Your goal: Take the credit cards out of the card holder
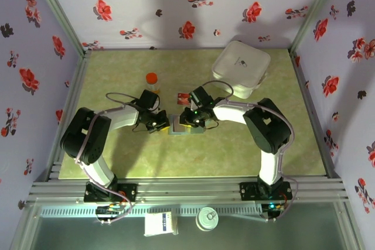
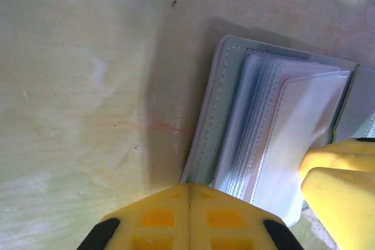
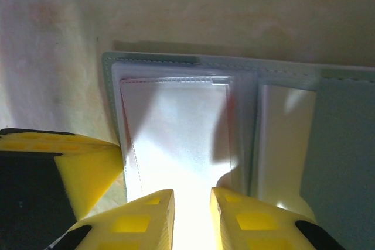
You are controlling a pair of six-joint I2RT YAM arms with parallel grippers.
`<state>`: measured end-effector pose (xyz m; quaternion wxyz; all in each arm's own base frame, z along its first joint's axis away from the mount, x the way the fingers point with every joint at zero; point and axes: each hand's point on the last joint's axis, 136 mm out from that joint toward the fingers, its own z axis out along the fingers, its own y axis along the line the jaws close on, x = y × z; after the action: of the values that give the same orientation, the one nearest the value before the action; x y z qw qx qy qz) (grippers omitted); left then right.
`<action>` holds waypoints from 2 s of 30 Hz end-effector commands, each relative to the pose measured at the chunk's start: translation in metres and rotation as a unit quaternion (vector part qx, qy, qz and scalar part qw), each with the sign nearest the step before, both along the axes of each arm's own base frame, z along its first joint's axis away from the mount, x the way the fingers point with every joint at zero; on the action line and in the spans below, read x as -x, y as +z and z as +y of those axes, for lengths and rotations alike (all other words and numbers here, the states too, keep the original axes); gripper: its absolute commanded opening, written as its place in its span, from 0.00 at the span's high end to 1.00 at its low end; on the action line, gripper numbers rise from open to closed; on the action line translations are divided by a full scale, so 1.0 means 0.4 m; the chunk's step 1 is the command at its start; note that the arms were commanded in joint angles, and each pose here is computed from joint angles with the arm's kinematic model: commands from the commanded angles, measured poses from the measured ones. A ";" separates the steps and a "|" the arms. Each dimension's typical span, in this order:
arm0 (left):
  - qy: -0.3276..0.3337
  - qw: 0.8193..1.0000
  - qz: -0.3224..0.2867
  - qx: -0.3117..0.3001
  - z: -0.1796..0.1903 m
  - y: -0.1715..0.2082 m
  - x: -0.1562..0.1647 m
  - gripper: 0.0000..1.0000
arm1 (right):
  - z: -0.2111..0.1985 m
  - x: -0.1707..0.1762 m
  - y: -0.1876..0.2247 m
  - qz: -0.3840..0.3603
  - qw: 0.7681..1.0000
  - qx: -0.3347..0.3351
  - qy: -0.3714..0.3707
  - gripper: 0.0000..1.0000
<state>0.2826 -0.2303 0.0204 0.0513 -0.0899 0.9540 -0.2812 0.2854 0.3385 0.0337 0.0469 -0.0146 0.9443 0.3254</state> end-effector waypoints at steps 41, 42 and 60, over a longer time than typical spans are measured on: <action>-0.014 0.995 -0.058 0.076 -0.092 0.136 -0.046 0.90 | -0.041 -0.004 -0.019 0.011 0.999 -0.034 -0.027 0.76; -0.014 0.995 -0.056 0.077 -0.097 0.133 -0.047 0.89 | -0.040 -0.005 -0.018 0.011 0.999 -0.036 -0.027 0.76; -0.021 0.998 -0.018 0.055 -0.124 0.050 -0.035 0.76 | -0.040 -0.006 -0.017 0.018 0.997 -0.063 -0.038 0.78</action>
<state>0.2927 -0.2726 0.0390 0.0601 -0.0677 0.9395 -0.3303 0.2898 0.3261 0.0282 0.0473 0.0179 0.9229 0.3817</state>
